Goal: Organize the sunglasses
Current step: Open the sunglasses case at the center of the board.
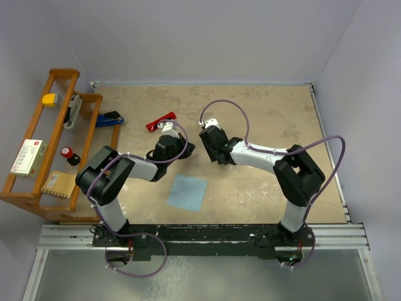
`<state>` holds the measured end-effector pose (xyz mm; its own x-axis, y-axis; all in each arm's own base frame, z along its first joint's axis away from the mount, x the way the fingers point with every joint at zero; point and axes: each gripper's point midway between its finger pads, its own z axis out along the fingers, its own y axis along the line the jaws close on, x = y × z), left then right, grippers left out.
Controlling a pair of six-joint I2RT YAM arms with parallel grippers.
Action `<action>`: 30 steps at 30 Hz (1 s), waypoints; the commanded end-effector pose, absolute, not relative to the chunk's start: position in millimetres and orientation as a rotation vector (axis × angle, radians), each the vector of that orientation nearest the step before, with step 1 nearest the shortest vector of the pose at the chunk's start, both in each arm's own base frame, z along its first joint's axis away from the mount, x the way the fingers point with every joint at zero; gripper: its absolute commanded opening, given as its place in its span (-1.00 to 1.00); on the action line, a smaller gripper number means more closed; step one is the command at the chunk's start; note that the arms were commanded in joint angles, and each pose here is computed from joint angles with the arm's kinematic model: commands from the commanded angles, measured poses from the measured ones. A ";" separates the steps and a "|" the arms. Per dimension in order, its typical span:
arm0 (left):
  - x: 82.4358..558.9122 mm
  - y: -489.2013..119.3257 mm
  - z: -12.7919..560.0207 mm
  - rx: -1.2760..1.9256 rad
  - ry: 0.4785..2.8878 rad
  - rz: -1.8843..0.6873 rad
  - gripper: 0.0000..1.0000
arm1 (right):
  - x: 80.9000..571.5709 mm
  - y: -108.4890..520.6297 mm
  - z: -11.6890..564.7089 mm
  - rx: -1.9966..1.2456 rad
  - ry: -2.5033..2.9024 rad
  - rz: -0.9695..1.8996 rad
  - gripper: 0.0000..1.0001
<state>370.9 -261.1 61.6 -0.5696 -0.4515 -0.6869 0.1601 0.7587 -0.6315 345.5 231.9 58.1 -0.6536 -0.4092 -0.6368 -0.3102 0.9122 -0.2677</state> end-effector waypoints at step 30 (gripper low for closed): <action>375.8 -269.7 78.4 -0.214 1.952 -0.917 -1.00 | 348.3 223.7 84.1 -0.422 2.305 -0.215 -0.73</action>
